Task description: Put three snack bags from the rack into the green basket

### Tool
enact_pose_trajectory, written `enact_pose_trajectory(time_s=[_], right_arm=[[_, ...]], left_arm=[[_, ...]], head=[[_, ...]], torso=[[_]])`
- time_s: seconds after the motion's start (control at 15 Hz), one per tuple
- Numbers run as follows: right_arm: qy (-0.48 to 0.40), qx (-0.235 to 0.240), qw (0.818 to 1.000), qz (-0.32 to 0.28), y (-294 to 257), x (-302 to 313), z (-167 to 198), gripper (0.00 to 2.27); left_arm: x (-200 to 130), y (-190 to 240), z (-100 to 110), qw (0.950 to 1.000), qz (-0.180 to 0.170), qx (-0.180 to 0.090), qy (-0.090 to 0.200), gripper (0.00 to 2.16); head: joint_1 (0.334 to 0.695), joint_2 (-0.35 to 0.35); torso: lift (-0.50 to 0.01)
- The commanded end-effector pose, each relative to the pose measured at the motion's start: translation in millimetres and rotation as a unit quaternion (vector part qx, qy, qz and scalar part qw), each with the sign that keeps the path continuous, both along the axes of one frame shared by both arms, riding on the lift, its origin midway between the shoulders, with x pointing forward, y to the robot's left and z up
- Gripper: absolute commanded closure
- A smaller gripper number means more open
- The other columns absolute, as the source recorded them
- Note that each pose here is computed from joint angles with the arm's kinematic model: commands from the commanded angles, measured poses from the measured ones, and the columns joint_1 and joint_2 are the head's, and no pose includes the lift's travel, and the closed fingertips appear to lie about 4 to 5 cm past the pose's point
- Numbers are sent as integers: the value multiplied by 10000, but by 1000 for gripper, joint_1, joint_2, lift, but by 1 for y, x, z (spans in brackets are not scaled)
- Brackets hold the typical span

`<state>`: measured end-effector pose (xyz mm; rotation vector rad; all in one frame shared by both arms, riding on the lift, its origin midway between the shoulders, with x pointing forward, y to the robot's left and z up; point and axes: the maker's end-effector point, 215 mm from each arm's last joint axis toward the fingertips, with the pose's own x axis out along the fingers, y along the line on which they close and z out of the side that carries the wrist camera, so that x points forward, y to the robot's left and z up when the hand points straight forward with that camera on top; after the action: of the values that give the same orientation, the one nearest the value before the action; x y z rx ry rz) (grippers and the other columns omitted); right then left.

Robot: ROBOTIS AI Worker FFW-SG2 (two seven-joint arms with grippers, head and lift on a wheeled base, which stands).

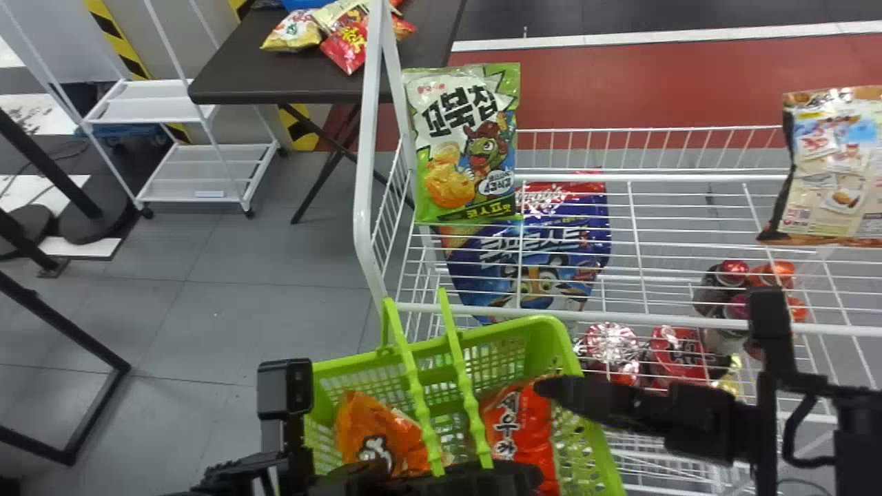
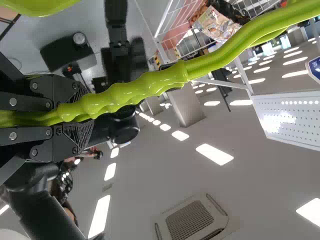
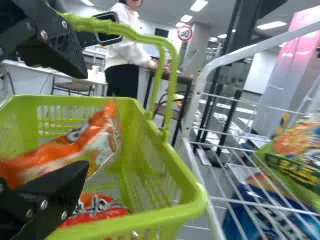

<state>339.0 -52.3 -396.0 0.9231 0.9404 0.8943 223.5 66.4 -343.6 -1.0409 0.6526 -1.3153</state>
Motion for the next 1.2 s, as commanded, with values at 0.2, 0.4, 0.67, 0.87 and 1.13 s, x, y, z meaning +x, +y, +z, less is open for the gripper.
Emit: enact_pose_trajectory(time_s=[0.2, 0.4, 0.67, 0.87, 1.13], right_arm=[[-1342, -1532, 9657, -1614, -143, 121, 11, 36], [-2019, -2379, 9192, -2403, -208, 174, 27, 36], [-2373, -3350, 8578, -3093, -275, 211, 42, 49], [-2459, -3689, 8323, -3328, -306, 236, 48, 49], [-2392, -4121, 8134, -3336, -321, 264, 36, 53]], left_arm=[[-2, -2, 1, 10000, -18, -22, 19, 2148], [-4, -3, 1, 10000, -39, -42, 38, 2148], [-8, -2, -1, 10000, -27, -40, 74, 2148], [-8, -3, 0, 10000, -38, -45, 59, 2148], [-10, 2, -1, 9999, 0, -57, 94, 2148]], head=[[695, -68], [695, -216], [695, -334], [695, -350], [695, -350]], torso=[[0], [0], [0], [0], [0]])
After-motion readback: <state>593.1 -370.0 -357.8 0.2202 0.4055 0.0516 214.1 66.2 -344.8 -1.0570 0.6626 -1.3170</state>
